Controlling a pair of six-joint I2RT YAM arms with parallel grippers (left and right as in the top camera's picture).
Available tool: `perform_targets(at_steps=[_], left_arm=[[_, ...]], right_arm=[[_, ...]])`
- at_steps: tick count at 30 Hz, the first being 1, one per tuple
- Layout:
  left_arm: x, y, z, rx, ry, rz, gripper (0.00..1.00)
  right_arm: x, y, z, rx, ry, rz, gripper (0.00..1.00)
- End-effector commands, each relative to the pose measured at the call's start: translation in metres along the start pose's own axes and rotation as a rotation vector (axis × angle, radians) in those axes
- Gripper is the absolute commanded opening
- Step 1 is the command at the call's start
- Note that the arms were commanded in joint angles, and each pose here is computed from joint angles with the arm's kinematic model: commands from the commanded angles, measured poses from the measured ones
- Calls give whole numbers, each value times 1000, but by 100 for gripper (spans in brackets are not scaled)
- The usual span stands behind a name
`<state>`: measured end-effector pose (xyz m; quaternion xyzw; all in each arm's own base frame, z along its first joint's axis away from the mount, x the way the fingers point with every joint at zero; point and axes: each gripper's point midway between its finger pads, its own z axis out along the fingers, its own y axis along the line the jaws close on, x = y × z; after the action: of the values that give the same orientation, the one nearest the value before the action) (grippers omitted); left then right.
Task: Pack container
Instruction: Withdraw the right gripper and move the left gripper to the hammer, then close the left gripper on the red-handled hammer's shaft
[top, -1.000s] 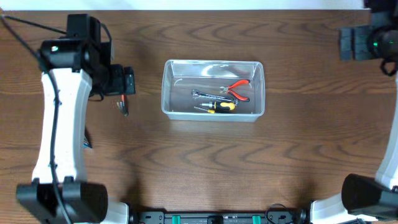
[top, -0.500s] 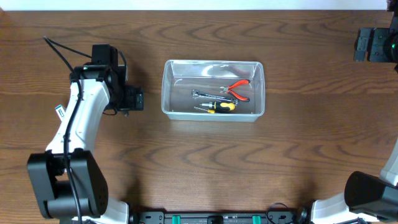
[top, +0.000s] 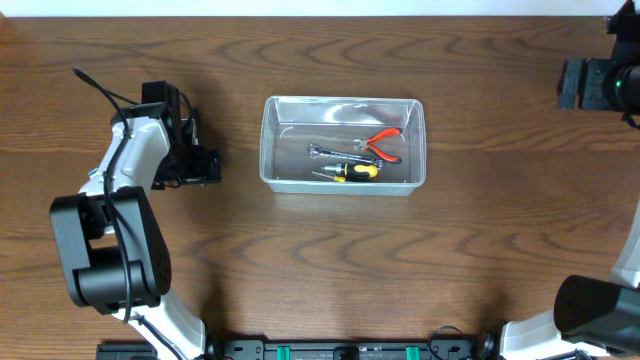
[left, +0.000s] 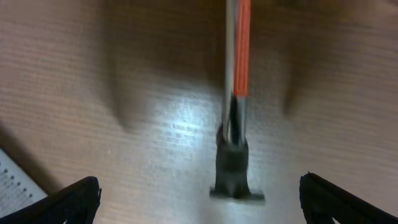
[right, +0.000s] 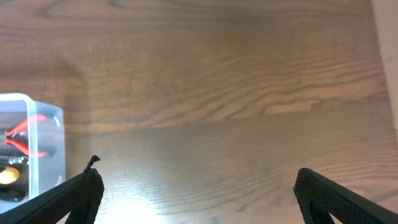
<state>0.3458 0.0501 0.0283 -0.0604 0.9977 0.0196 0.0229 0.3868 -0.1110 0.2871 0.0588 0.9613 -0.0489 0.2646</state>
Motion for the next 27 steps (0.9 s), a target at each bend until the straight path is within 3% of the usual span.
perform_targets(at_steps=[1,27], left_arm=[[-3,2,2,-8,-11,7,98],[-6,-7,31,33,24,10,98]], right_arm=[[5,1,6,-8,18,22,99],[5,0,8,-7,16,21,99]])
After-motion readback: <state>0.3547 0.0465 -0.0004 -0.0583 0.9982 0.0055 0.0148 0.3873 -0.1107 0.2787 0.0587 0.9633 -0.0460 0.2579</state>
